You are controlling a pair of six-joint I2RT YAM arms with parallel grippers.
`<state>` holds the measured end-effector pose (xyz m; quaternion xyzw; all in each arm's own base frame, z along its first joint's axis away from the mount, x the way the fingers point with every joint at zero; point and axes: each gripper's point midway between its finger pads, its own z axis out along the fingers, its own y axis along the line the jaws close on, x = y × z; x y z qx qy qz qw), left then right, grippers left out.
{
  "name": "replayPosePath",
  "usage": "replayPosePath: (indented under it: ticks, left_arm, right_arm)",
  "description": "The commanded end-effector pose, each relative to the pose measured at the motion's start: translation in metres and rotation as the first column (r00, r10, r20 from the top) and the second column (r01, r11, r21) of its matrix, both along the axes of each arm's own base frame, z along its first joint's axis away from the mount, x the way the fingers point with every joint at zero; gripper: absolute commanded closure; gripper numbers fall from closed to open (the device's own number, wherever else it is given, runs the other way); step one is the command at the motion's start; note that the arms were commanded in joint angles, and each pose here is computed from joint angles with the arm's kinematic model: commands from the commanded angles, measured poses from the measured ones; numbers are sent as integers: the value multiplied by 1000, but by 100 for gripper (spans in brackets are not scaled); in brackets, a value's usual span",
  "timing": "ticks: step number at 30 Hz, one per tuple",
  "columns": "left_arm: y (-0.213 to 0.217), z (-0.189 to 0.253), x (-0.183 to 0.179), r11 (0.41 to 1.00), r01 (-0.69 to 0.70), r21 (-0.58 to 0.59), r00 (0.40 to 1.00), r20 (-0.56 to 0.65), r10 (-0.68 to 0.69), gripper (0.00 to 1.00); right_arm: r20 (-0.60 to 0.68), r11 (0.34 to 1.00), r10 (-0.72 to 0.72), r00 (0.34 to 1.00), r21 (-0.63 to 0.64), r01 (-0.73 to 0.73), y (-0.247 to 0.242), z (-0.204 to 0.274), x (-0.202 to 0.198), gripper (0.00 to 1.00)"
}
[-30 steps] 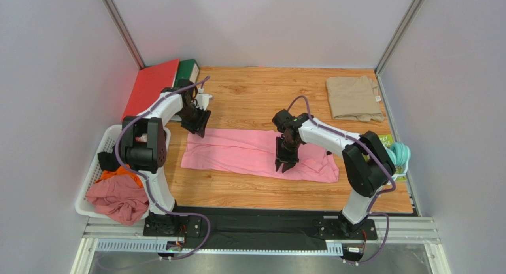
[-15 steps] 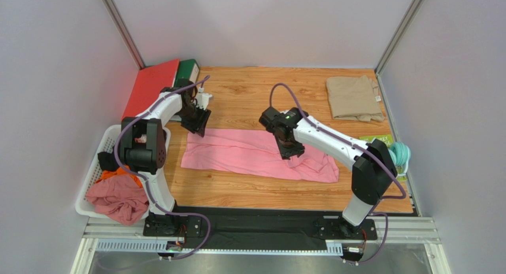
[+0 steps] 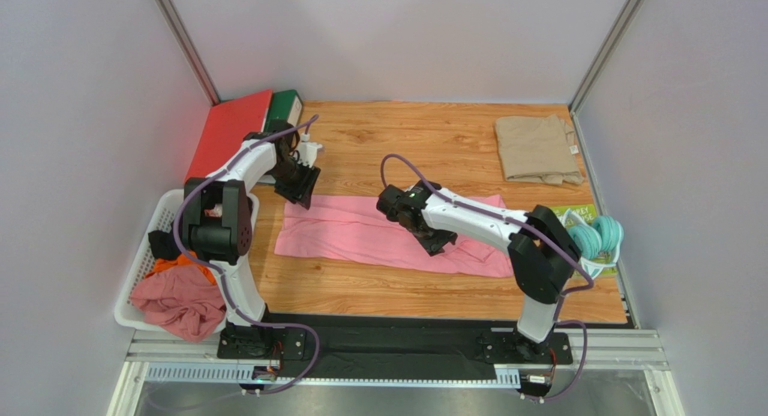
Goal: Fold and stack the t-shirts
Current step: Rotate the tshirt 90 degrees
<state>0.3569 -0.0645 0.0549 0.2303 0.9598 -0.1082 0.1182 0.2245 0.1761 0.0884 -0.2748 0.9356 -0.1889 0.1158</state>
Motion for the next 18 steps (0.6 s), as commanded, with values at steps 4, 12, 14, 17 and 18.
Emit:
replayPosePath:
  ticks: [4, 12, 14, 17, 18]
  left_arm:
    - [-3, 28, 8, 1000, 23, -11, 997, 74, -22, 44]
    - [-4, 26, 7, 1000, 25, -15, 997, 68, -24, 44]
    - [-3, 26, 7, 1000, 26, -11, 997, 69, -25, 44]
    - [-3, 27, 7, 1000, 26, -10, 997, 72, -25, 44]
    - [-3, 27, 7, 1000, 27, -11, 997, 71, -27, 44]
  right_arm:
    - [-34, 993, 93, 995, -74, -95, 22, -21, -6, 62]
    - [-5, 991, 93, 996, -92, -93, 22, -21, 1, 63]
    - [-4, 991, 94, 996, -93, -94, 21, -22, 2, 63]
    - [-3, 992, 89, 996, -85, -89, 23, -27, 5, 63]
    - [-2, 993, 88, 996, -80, -88, 26, -30, 7, 63]
